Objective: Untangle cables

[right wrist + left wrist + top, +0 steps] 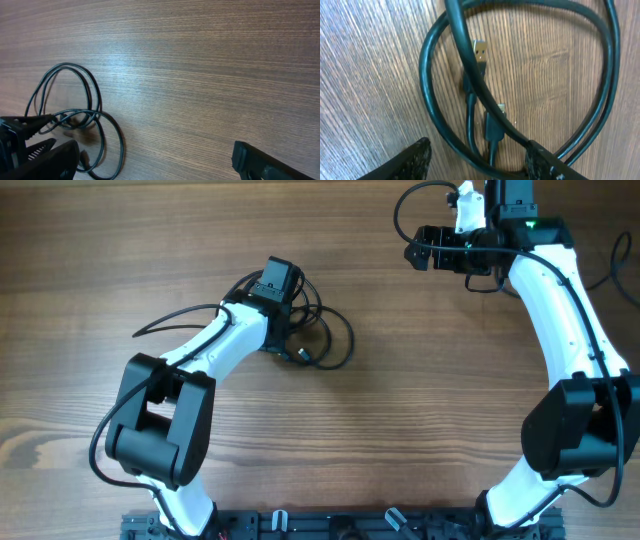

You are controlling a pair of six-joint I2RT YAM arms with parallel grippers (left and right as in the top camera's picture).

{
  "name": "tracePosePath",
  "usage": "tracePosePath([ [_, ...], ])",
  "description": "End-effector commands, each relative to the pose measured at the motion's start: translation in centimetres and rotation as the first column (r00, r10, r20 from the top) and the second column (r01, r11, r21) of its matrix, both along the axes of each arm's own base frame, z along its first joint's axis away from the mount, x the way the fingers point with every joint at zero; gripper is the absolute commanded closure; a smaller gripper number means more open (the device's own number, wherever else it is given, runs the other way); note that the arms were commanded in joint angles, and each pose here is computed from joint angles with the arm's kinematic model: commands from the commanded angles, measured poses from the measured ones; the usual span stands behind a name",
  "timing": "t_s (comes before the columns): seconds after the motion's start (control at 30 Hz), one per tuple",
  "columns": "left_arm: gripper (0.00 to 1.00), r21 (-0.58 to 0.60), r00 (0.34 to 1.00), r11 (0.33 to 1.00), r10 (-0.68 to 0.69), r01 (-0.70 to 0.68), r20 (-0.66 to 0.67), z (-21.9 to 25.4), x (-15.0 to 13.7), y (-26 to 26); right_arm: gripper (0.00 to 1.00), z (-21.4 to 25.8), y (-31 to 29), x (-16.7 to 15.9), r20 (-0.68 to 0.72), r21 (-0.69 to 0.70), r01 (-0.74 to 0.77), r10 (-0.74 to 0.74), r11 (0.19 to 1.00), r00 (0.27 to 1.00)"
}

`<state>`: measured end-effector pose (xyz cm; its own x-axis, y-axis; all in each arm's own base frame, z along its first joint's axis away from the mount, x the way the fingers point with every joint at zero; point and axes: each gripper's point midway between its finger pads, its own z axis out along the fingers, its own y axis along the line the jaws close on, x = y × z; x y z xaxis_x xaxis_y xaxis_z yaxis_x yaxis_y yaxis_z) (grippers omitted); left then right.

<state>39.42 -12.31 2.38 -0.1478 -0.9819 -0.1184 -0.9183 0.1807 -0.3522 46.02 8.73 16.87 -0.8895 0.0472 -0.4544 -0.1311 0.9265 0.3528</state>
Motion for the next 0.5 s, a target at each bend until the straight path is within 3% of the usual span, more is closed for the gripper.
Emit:
tracePosePath([
  [0.0, 0.49, 0.057, 0.999, 0.998, 0.000, 0.003, -0.044, -2.1, -0.6, 0.4, 0.00, 0.2, -0.3, 0.0, 0.007, -0.014, 0.009, -0.009, 1.000, 1.000],
  [0.03, 0.51, 0.060, 0.999, 0.998, -0.003, 0.006, -0.050, -2.2, -0.7, 0.4, 0.00, 0.2, -0.3, 0.0, 0.005, -0.014, 0.009, -0.009, 1.000, 1.000],
  [0.1, 0.70, 0.066, 0.998, 0.998, -0.011, 0.015, -0.060, -2.1, -1.0, 0.4, 0.00, 0.2, -0.3, -0.1, 0.003, -0.014, 0.009, -0.009, 1.000, 1.000],
  [0.17, 0.82, 0.082, 0.994, 0.991, -0.105, 0.106, -0.019, 0.1, -0.5, 0.2, 0.00, 0.4, -0.2, 0.2, 0.013, -0.007, 0.013, -0.013, 1.000, 1.000],
  [0.27, 0.85, 0.083, 0.981, 0.982, -0.176, 0.169, 0.087, 4.5, 0.4, -0.1, 0.00, 0.5, -0.2, 0.4, 0.019, 0.004, 0.028, -0.028, 1.000, 0.999],
  [0.33, 0.84, 0.086, 0.947, 0.972, -0.233, 0.219, 0.223, 10.0, 1.0, -0.4, 0.00, 0.8, 0.7, 0.3, 0.022, 0.045, -0.006, 0.005, 0.999, 1.000],
  [0.47, 0.84, 0.021, 0.856, 0.976, -0.200, 0.216, 0.476, 20.5, -0.2, -0.2, 0.04, 2.1, 4.4, -1.0, 0.072, 0.160, -0.206, 0.197, 0.965, 0.978],
])
